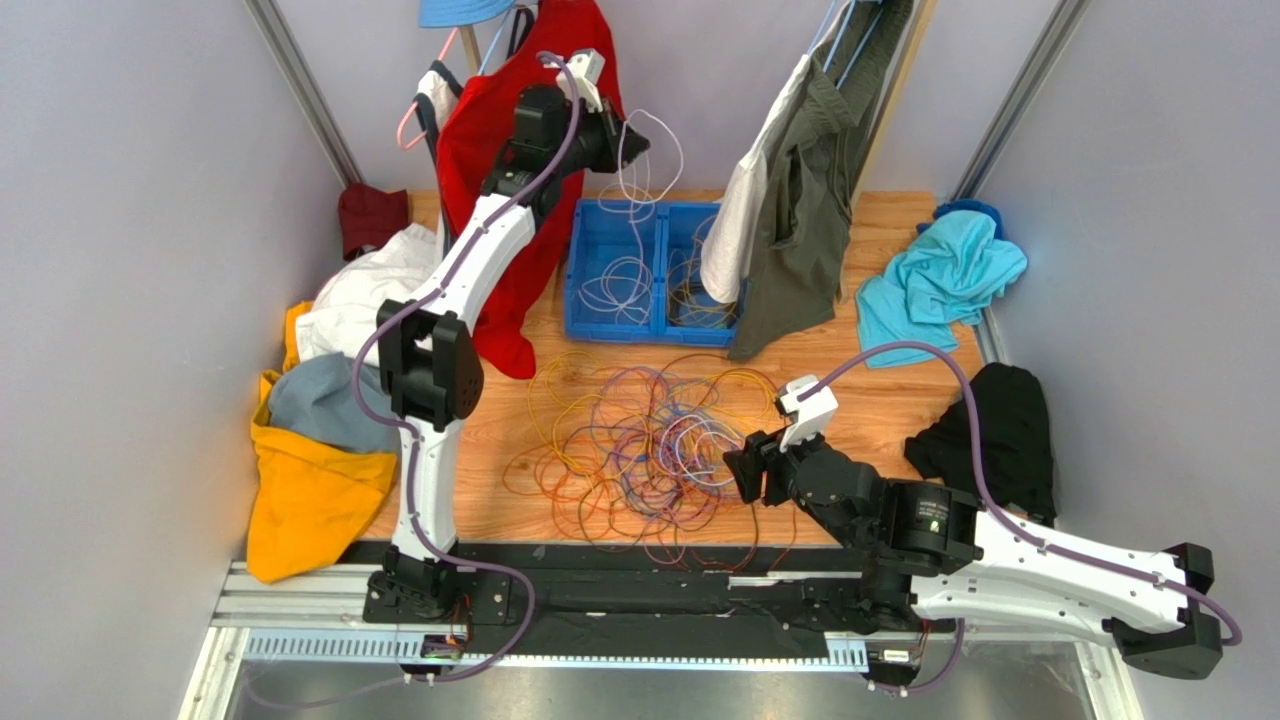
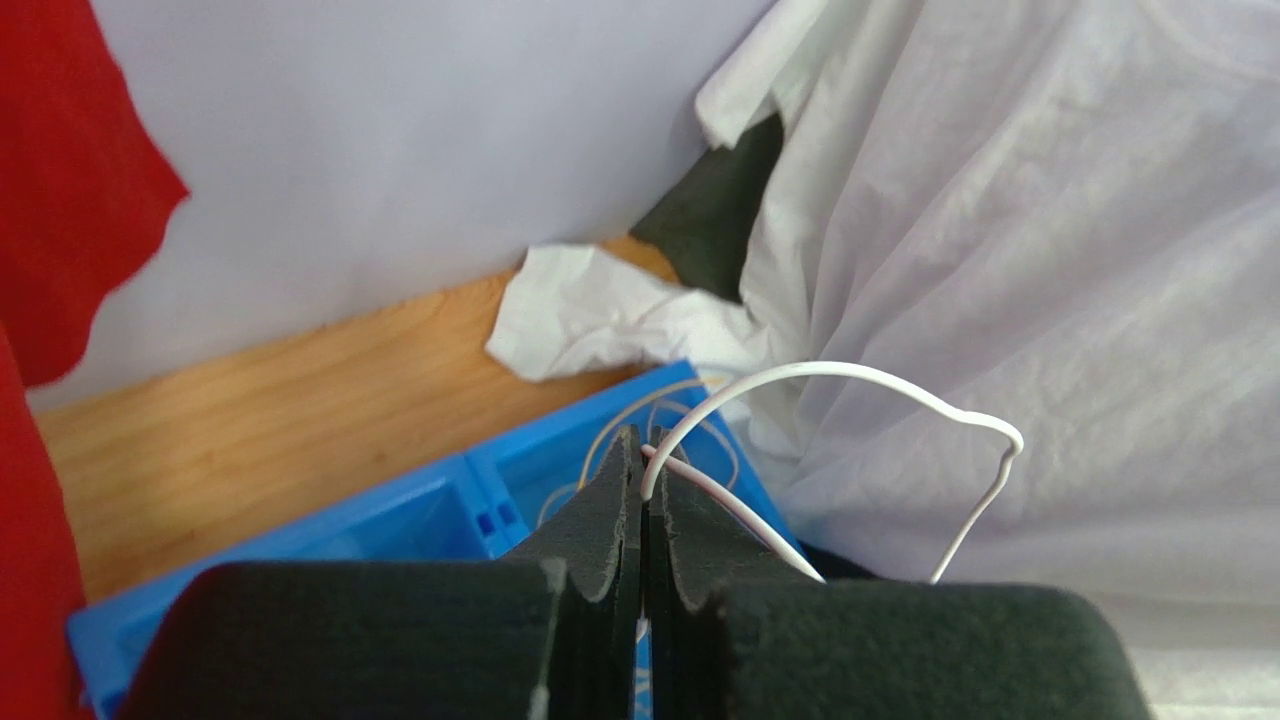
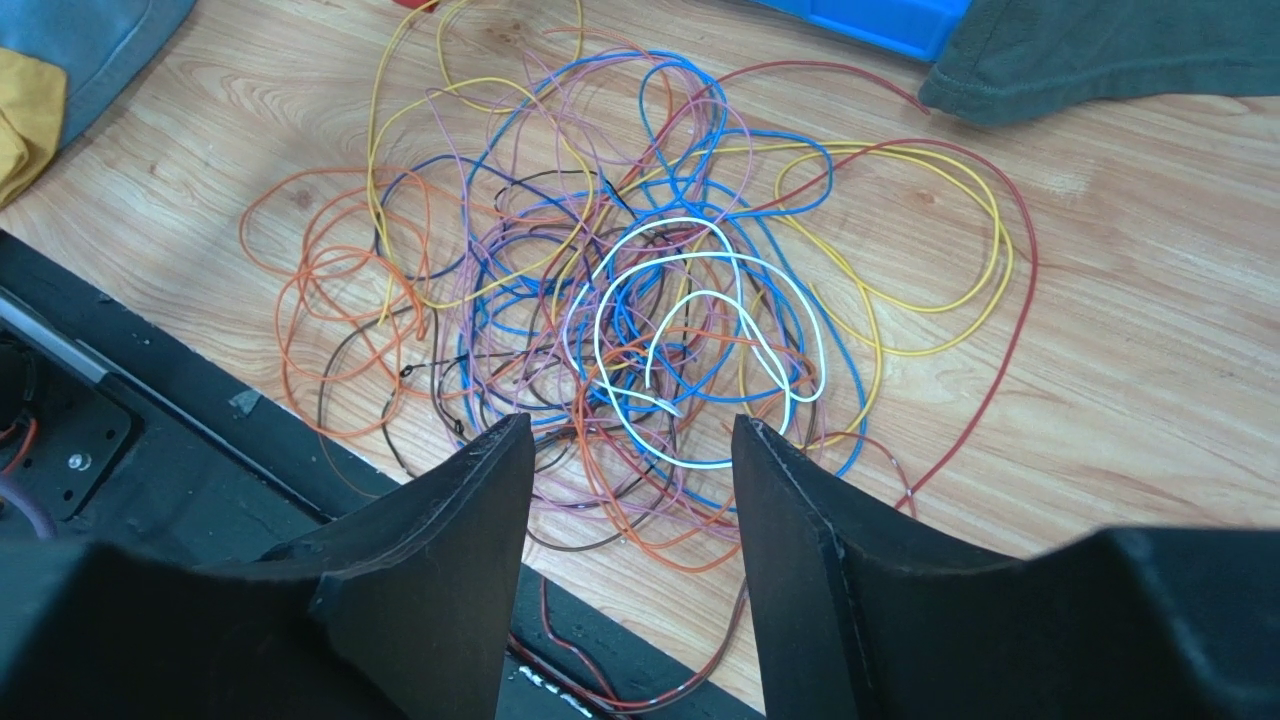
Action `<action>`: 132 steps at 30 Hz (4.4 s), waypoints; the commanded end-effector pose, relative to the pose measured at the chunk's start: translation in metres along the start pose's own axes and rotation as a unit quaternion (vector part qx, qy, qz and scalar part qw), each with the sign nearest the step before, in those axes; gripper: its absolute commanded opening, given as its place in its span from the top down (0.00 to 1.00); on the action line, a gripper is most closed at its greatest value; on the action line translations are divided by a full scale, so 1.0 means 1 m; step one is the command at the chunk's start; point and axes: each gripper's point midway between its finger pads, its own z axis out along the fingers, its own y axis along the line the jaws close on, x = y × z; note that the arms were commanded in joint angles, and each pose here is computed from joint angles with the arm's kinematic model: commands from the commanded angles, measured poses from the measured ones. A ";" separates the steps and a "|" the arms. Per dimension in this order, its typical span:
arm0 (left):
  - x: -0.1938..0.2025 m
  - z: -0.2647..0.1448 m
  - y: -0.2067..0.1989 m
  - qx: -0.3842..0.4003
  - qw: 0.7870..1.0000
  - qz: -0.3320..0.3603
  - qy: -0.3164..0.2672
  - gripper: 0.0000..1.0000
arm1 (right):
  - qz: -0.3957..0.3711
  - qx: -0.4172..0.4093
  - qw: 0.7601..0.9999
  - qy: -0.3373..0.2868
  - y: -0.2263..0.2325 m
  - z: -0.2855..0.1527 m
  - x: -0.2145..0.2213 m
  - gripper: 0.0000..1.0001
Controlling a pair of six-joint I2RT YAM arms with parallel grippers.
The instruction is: Untangle the cables
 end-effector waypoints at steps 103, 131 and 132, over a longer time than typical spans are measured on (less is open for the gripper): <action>0.145 0.036 0.061 -0.125 0.973 -0.165 0.099 0.43 | 0.031 0.003 0.999 -0.018 -0.006 0.003 0.010 0.49; 0.104 0.015 0.043 -0.103 0.980 -0.156 0.063 0.58 | 0.031 0.003 0.999 -0.020 -0.008 0.004 0.013 0.49; 0.104 0.014 0.044 -0.104 0.980 -0.155 0.064 0.58 | 0.030 0.003 0.999 -0.019 -0.008 0.004 0.014 0.49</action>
